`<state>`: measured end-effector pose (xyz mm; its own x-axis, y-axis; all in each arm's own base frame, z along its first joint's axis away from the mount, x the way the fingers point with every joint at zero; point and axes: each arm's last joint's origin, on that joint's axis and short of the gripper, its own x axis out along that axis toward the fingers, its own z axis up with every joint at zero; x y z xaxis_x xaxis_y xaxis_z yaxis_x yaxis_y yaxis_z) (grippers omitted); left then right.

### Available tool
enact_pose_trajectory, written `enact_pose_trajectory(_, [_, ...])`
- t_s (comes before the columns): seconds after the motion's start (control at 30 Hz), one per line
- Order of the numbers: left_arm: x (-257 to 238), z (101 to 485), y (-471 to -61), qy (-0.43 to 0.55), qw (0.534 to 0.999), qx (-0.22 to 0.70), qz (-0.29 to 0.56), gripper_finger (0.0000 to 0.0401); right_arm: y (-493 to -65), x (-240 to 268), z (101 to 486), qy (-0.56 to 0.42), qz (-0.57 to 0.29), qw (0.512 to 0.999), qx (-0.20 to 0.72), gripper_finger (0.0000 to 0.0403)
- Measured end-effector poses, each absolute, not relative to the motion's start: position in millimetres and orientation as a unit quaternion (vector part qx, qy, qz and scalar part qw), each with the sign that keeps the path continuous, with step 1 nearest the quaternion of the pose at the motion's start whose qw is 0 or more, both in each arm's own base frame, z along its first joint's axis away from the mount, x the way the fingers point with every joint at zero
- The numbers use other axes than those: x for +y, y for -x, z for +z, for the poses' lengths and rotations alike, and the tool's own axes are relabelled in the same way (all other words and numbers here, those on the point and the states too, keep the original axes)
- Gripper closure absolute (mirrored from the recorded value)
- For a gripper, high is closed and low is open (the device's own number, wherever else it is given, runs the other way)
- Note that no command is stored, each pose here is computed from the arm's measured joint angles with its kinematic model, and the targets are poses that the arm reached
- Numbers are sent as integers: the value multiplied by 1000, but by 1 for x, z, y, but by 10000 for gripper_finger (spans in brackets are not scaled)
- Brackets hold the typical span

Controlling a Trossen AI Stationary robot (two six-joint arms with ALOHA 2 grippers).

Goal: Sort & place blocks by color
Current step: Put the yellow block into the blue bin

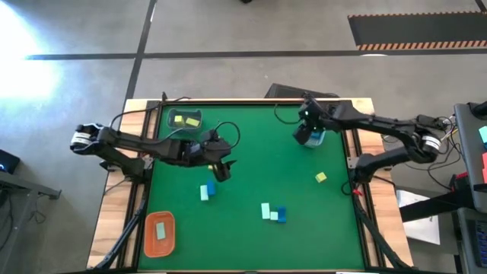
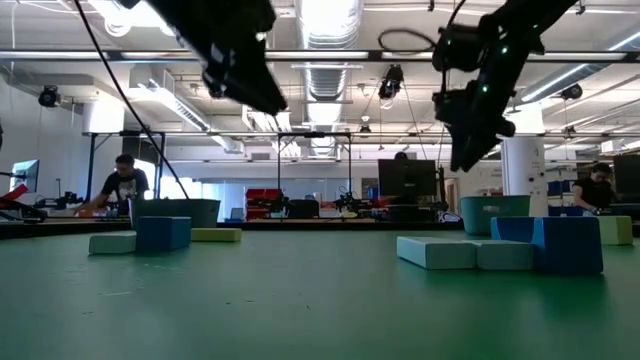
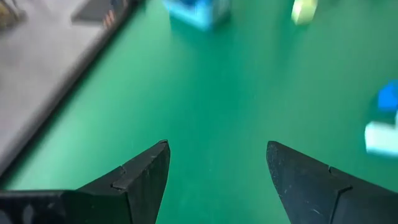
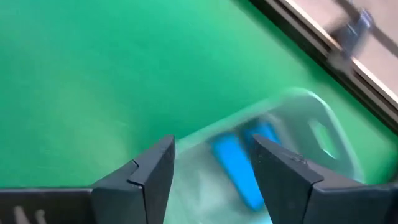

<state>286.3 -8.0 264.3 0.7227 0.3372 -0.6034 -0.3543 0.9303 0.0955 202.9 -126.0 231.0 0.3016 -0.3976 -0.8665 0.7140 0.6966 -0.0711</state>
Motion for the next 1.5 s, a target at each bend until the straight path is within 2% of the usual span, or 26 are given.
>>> enact_pose_trajectory(0.13, [-7, 240, -277, 53, 905, 374, 195, 150, -211, -100, 237, -152, -320, 844, 403, 214])
enact_pose_trajectory(0.27, [-5, 229, -270, 98, 878, 420, 209, 150, -213, -78, 243, -147, -289, 875, 359, 218])
enact_pose_trajectory(0.47, [-8, 224, -265, 39, 872, 468, 139, 150, -213, -55, 256, -129, -270, 898, 323, 218])
enact_pose_trajectory(0.7, [-6, 210, -259, -17, 862, 494, 112, 150, -215, -38, 257, -108, -261, 904, 320, 218])
enact_pose_trajectory(1.23, [10, 161, -246, 4, 887, 440, 140, 151, -219, -26, 253, -100, -254, 905, 326, 218])
enact_pose_trajectory(1.5, [14, 130, -244, 3, 870, 470, 147, 151, -221, -26, 250, -100, -262, 902, 329, 218])
